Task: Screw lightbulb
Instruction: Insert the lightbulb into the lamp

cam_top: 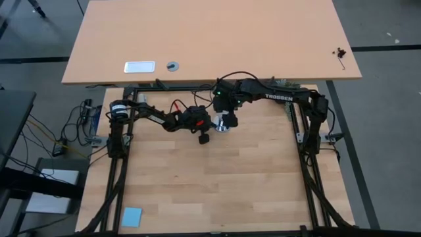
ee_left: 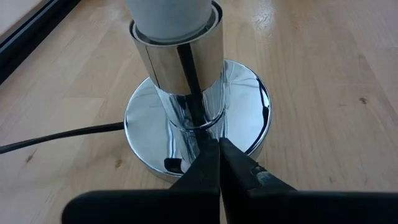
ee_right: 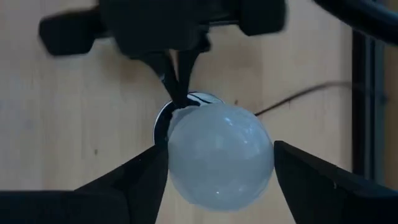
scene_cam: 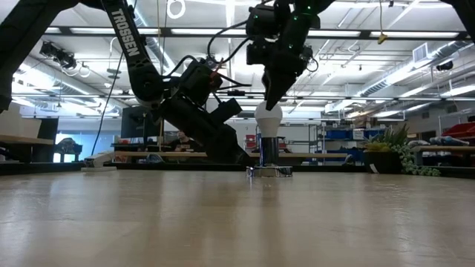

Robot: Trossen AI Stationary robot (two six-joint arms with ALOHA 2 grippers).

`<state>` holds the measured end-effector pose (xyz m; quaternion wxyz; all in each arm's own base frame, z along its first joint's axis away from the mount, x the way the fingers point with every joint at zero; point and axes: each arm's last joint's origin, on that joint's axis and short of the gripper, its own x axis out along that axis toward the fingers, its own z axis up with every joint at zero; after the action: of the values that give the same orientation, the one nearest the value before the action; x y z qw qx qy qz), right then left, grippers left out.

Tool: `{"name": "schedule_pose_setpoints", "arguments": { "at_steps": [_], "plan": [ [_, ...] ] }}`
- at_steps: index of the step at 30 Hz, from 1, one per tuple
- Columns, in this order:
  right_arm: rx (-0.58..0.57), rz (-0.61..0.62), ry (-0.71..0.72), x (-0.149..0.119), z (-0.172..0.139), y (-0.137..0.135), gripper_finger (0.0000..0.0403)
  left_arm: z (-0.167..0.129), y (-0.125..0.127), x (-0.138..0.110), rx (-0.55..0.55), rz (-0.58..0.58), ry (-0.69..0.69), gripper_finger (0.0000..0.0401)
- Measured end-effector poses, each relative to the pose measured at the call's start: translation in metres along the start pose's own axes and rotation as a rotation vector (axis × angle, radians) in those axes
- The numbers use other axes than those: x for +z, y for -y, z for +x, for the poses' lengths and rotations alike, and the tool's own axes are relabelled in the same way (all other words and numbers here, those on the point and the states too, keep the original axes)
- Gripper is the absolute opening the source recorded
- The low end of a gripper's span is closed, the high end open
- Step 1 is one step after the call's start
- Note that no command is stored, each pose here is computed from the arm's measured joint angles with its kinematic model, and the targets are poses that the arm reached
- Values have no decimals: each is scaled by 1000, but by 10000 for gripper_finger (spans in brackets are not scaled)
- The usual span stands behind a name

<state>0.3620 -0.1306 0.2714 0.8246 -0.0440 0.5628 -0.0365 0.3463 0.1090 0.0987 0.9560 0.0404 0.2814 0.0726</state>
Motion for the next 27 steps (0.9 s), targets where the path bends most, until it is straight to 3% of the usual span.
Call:
{"name": "schedule_pose_setpoints", "arguments": {
  "at_steps": [6,9,15,19,23,27],
  "plan": [
    [-20,484,-15,-4,1,4,256,0,0,0,0,0,0,0],
    [-21,545,-26,-5,1,3,261,0,0,0,0,0,0,0],
    [-8,393,-18,5,-8,-4,303,0,0,0,0,0,0,0],
    [-6,162,25,14,-25,-5,323,0,0,0,0,0,0,0],
    [3,-86,-4,12,-26,-7,322,0,0,0,0,0,0,0],
    [-3,-158,-22,8,-19,-4,311,0,0,0,0,0,0,0]
  ]
}}
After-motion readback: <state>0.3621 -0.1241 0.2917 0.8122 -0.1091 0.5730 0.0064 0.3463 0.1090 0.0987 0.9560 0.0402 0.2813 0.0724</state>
